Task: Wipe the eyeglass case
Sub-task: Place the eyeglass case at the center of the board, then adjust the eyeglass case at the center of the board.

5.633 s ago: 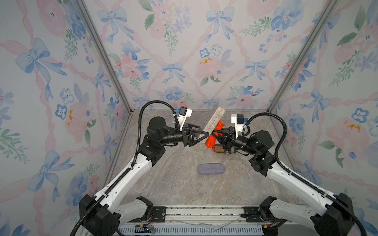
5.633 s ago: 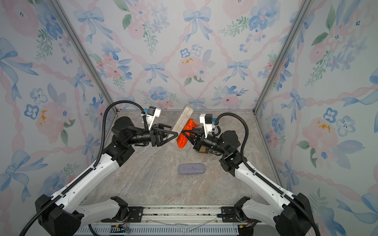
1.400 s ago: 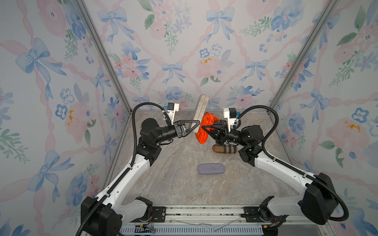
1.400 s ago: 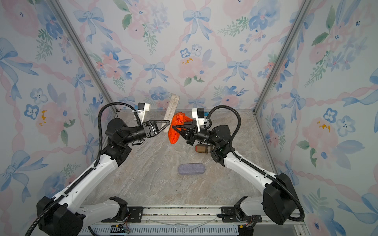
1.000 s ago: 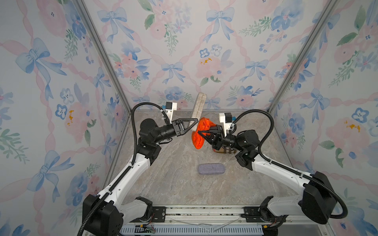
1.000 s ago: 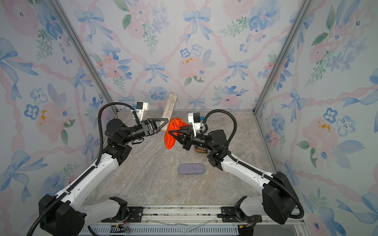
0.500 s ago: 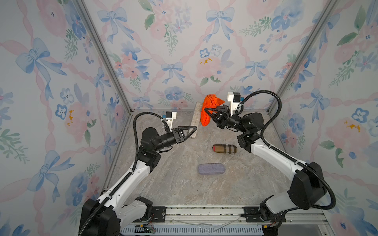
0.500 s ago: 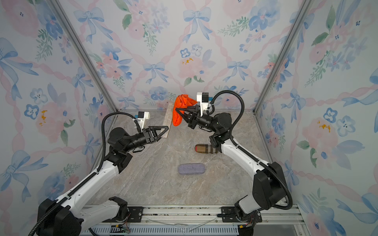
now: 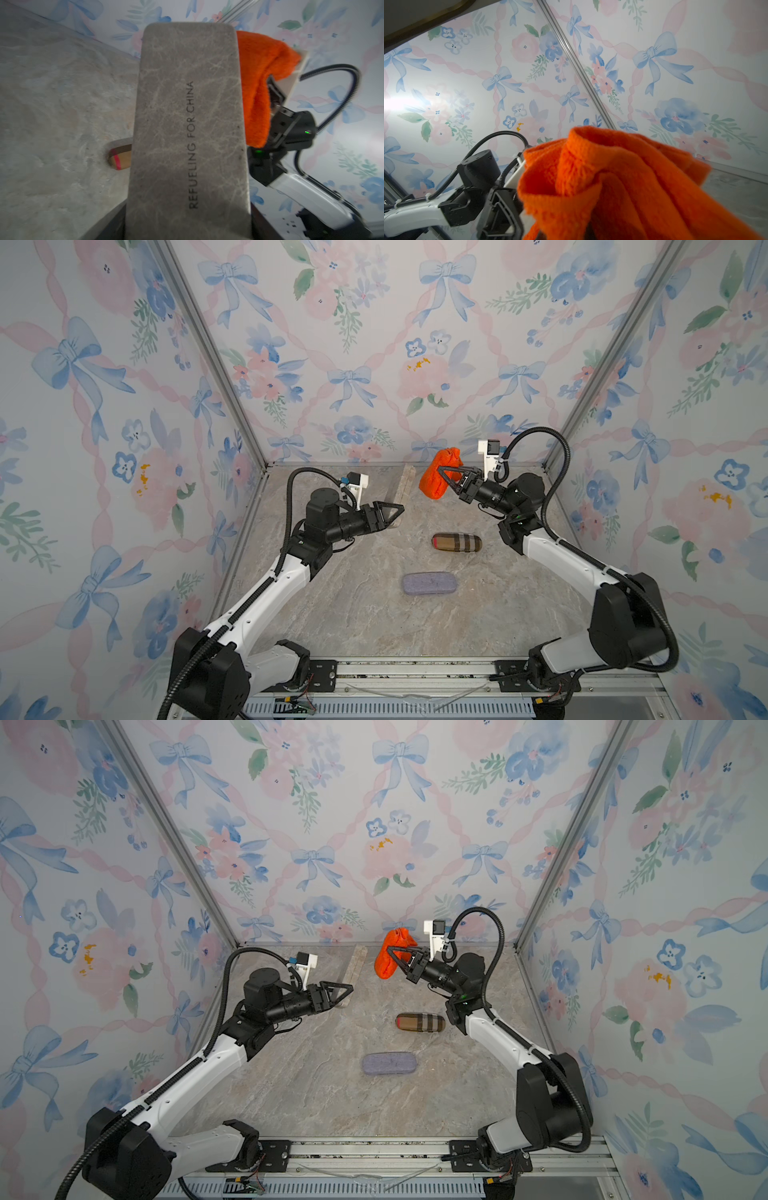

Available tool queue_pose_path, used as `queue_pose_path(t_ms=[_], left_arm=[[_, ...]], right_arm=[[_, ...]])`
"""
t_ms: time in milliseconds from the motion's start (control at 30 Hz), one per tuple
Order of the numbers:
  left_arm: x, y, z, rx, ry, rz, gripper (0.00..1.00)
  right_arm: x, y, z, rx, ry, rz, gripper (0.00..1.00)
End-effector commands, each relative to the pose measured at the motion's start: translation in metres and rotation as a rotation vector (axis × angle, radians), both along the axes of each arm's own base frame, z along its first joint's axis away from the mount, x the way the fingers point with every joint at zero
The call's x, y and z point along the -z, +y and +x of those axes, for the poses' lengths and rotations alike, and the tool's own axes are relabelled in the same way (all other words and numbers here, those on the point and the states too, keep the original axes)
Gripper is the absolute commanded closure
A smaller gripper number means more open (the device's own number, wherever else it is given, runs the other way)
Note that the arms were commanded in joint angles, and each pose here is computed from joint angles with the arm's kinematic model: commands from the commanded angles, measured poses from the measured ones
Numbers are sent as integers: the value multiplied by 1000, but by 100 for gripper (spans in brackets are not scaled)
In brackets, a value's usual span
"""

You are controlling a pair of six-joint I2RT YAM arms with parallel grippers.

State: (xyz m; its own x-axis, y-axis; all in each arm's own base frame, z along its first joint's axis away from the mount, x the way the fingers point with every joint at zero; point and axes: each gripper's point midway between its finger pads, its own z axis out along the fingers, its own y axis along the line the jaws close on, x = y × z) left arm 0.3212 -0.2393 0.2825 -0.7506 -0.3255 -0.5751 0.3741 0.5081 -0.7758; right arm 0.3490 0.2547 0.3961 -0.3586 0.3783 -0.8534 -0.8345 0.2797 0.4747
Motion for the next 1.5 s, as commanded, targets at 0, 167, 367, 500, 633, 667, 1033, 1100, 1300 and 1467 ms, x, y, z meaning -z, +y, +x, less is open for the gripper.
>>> queue_pose_path(t_ms=[0,167,367,500,633,667,1033,1100,1300,1467], left_arm=[[49,35,23,-255,39,265,76],[98,39,35,-398,117,402,77],[156,35,28,-447,250,525,72],[180,33,23,-462,284,585,72],[207,31,22,-467,355,608,70],[214,30,21,-464,373,615,70],[246,12,10,-462,478,647,44],[250,14,7,-470,505,659,31],[246,9,4,-446,512,640,16],[235,-1,3,-413,521,590,15]], right_arm=[[2,-1,-29,36,-81,-159,100],[11,-11,-50,70,-67,-178,100],[36,-28,-53,167,-24,-189,100],[52,-30,-52,178,11,-196,100],[62,-29,-51,176,28,-200,100],[61,-30,-51,179,25,-199,100],[74,-43,-47,224,36,-240,100],[75,-45,-47,226,38,-240,100],[77,-49,-50,235,34,-236,100],[80,-49,-52,233,40,-236,100]])
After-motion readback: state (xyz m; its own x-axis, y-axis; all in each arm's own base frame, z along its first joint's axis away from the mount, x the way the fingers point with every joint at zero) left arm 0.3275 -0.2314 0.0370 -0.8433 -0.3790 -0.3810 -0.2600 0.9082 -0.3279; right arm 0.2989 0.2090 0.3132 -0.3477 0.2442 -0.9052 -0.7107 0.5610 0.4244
